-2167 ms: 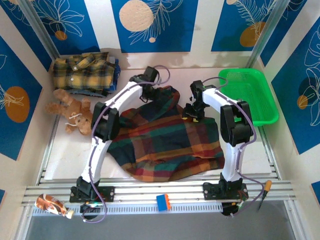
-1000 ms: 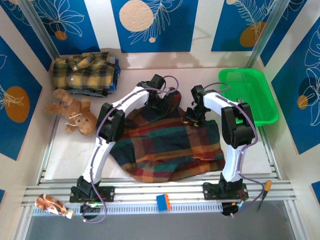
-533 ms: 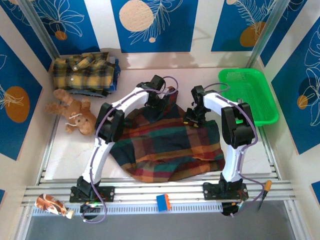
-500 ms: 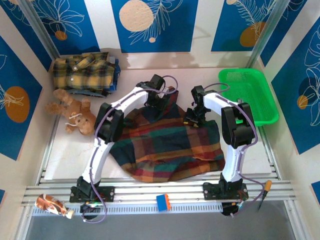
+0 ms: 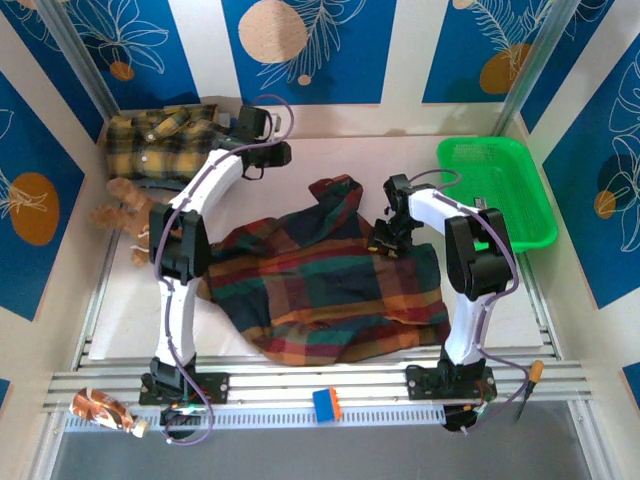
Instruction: Fold and stack the long sleeve shirts
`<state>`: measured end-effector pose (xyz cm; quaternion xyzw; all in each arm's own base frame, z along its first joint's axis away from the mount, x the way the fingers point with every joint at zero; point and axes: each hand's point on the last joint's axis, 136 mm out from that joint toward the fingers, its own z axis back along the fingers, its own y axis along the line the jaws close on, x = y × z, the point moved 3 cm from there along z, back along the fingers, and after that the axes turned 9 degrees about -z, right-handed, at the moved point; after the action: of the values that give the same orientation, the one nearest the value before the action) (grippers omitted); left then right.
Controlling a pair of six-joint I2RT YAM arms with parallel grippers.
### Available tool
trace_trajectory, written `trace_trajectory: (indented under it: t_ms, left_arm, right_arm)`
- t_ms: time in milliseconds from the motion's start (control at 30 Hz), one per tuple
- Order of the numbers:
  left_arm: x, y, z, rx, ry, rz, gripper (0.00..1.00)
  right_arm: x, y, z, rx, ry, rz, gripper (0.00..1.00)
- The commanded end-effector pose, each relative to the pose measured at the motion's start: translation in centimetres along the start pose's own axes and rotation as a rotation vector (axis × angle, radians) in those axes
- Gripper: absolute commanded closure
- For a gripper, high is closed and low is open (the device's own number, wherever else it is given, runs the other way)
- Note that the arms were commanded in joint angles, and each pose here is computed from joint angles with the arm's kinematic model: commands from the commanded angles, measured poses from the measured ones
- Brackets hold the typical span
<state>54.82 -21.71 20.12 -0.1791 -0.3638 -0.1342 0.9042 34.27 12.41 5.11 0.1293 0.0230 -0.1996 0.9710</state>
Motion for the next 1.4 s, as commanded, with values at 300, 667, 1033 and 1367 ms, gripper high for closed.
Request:
trace_trajectory:
  t_ms: [300, 667, 1033, 1367]
  left_arm:
    - [-9.2, -11.9, -5.7, -0.231, 0.308, -0.262, 0.25]
    - [-14.8, -12.2, -7.5, -0.086, 0.474, -0.439, 0.22]
    - [-15.7, -12.4, -8.4, -0.067, 0.464, -0.464, 0.79]
    - [-7.5, -9.7, -3.7, 0.005, 0.212, -0.313, 0.91]
  right_arm:
    - [-1.3, -0.8, -0.2, -0.015, 0.045, -0.003, 0.51]
    - [-1.4, -0.6, -0.5, -0.002, 0.056, 0.007, 0.51]
    - [-1.5, -0.6, -0.4, -0.007, 0.061, 0.012, 0.51]
    - [-1.6, -1.3, -0.6, -0.039, 0.061, -0.006, 0.52]
